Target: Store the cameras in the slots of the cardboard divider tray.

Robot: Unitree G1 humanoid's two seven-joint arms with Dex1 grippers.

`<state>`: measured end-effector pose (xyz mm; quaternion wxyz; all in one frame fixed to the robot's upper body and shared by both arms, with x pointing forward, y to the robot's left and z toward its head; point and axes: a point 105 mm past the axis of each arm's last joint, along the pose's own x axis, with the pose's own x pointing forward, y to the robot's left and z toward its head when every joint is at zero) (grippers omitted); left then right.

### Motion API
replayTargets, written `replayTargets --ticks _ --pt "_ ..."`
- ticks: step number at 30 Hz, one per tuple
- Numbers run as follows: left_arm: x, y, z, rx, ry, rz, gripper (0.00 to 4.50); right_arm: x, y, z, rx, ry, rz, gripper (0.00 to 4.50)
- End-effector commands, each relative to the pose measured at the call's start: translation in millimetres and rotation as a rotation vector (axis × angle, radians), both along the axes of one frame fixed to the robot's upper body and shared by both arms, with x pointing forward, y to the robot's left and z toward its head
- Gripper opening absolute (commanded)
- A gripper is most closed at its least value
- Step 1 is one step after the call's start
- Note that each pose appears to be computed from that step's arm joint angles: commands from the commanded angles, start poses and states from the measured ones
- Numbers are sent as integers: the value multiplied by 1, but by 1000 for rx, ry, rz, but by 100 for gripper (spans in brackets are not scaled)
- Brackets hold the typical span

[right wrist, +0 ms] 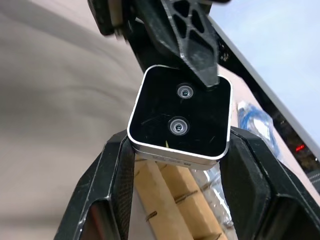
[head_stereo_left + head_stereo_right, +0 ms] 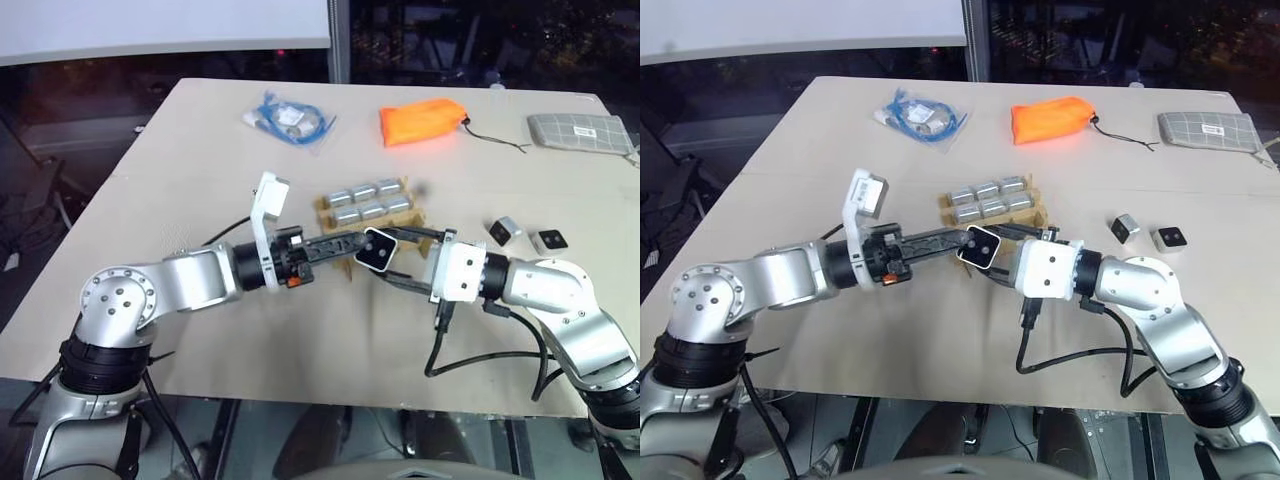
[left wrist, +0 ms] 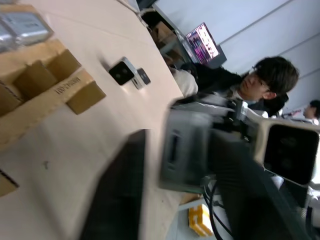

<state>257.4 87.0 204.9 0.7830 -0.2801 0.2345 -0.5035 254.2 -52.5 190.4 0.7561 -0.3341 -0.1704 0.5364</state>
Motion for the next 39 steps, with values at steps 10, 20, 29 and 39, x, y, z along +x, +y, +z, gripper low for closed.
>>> replayTargets --ticks 10,20,29,39 --pt "15 4 24 4 -209 9 64 -4 -7 10 91 60 -49 443" --pt "71 21 15 277 -456 -56 64 -31 -63 37 386 236 -183 443" --pt "104 14 -11 485 -569 -175 64 -44 -77 33 359 251 -267 443" --pt "113 16 -23 598 -613 -291 64 -48 -79 26 355 252 -310 443"
